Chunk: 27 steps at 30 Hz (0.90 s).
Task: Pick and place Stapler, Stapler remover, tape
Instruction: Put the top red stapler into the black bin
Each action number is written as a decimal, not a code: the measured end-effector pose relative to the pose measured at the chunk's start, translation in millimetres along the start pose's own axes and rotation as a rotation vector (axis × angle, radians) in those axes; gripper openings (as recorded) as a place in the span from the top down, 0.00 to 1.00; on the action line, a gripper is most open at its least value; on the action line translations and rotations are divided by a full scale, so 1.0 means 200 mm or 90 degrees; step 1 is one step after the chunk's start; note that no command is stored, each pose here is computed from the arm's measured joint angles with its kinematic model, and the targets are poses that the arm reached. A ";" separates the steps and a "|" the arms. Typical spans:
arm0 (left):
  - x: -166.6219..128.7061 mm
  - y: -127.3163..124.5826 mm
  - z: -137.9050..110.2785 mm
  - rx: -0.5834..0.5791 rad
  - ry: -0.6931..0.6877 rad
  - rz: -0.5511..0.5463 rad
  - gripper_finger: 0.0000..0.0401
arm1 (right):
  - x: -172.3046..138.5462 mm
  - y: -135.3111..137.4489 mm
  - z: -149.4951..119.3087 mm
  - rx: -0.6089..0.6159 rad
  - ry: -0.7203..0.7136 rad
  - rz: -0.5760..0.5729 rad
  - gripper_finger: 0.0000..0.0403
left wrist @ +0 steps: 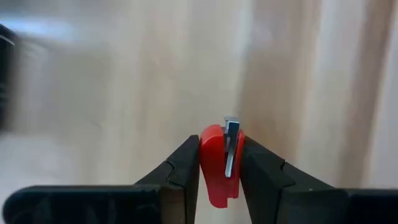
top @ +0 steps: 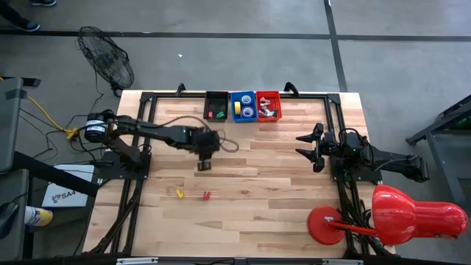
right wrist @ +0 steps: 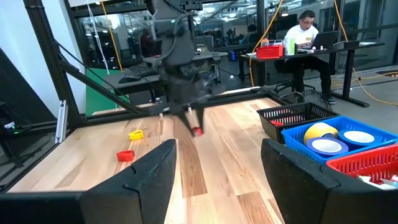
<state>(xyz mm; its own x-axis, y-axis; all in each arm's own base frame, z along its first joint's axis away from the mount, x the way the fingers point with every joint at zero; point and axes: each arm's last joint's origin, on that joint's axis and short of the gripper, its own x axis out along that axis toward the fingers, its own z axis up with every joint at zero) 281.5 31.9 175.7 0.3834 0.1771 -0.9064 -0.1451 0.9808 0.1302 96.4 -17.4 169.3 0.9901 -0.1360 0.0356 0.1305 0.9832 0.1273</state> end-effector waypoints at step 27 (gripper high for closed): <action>0.06 0.86 0.03 -0.395 -0.226 0.100 0.78 | 0.00 0.00 0.00 0.000 0.000 0.000 0.44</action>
<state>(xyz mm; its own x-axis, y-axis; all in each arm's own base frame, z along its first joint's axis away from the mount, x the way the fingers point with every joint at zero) 267.7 204.1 189.4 0.5733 0.4307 -0.6971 -0.6718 0.7341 -0.0990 96.4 -17.3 169.3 0.9901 -0.1354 0.0356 0.1299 0.9833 0.1273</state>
